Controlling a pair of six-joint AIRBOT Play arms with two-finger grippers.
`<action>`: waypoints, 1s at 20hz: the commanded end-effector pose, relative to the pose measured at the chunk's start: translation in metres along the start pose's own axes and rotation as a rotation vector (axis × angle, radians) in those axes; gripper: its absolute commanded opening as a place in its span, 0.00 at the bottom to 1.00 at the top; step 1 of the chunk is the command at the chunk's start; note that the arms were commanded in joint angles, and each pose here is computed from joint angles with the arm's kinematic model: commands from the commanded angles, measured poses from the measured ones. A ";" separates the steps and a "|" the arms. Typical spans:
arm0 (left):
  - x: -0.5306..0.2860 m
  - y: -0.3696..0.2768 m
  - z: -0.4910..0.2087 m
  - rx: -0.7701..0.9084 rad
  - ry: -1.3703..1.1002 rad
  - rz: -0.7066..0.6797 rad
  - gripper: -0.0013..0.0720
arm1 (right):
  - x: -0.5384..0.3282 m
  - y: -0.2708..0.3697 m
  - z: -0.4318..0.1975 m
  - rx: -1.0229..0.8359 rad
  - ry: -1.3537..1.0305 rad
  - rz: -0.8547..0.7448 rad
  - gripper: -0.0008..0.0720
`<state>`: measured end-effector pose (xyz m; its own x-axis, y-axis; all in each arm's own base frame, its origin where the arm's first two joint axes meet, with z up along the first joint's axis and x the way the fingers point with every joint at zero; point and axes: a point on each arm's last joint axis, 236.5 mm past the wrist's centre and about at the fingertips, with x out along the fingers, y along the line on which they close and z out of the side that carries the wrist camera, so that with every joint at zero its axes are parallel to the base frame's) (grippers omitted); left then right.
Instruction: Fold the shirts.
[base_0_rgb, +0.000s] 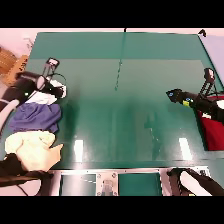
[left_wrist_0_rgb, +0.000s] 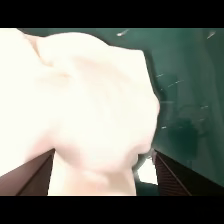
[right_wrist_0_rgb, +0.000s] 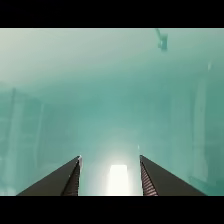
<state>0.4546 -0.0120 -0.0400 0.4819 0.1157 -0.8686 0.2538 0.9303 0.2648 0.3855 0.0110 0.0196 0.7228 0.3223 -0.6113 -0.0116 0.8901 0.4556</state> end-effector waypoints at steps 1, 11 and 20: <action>0.053 -0.007 -0.017 0.055 0.056 0.011 1.00 | 0.003 -0.003 -0.015 0.017 0.031 0.001 0.50; -0.052 -0.020 0.086 0.066 -0.061 -0.041 0.05 | 0.001 0.011 -0.023 0.058 0.081 0.053 0.03; -0.216 -0.269 0.110 0.221 -0.251 -0.644 0.06 | -0.021 0.058 -0.006 0.038 0.152 0.196 0.03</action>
<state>0.4260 -0.2521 0.1235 0.4986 -0.3736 -0.7822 0.6035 0.7974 0.0038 0.3699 0.0490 0.0444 0.6262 0.4928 -0.6042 -0.0953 0.8175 0.5680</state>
